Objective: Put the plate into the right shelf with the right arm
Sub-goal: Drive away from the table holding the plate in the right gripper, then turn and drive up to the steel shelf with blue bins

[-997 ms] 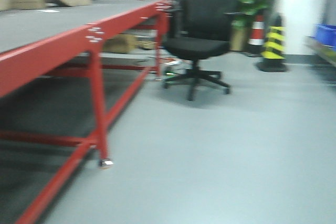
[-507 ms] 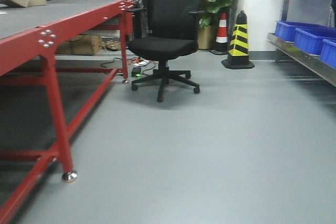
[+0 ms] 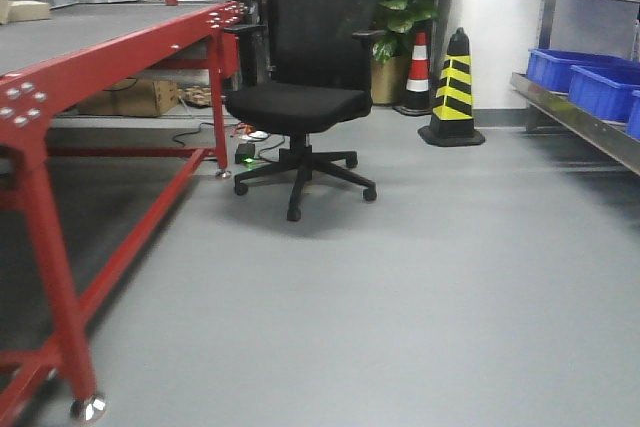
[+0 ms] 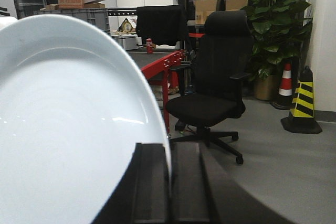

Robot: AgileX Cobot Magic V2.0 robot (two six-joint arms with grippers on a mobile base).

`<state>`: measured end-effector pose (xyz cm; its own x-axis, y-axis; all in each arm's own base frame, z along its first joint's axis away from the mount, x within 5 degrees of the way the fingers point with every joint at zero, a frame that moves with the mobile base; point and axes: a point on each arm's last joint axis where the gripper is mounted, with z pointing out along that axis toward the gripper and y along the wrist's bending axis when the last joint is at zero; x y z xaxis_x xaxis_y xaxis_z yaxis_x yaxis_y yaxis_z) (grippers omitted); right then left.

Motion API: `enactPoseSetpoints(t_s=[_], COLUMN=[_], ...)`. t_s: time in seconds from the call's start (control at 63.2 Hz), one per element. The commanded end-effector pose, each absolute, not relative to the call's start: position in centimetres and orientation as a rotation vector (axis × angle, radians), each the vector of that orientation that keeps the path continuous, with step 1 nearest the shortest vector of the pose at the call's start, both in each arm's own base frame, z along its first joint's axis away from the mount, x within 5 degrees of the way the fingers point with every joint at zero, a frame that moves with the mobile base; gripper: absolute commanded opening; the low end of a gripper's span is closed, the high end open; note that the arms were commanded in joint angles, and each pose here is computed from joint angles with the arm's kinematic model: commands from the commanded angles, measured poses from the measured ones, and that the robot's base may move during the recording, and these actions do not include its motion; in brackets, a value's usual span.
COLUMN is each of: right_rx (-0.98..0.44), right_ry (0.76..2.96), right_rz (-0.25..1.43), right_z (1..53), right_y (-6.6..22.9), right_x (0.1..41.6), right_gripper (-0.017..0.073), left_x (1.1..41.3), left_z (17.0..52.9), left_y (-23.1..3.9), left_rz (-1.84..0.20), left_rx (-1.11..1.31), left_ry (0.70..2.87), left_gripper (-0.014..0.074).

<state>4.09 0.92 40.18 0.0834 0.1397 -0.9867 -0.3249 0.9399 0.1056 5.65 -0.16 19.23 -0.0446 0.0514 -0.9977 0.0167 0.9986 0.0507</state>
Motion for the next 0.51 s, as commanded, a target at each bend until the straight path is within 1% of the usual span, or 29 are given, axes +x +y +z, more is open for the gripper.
enactPoseSetpoints(t_s=[0.0, 0.491], right_rx=[-0.164, -0.164], right_ry=[1.335, 1.335], right_rz=[0.349, 0.349], right_z=[41.85, 41.85], right_y=[0.95, 0.95], right_x=[3.87, 3.87], right_gripper=[0.0054, 0.0054], left_x=[5.6, 5.6], left_z=[19.78, 19.78], left_y=[-0.02, -0.02], left_rz=[0.036, 0.036], left_rx=[0.034, 0.034], left_ry=[1.529, 1.529], left_gripper=[-0.0047, -0.0047])
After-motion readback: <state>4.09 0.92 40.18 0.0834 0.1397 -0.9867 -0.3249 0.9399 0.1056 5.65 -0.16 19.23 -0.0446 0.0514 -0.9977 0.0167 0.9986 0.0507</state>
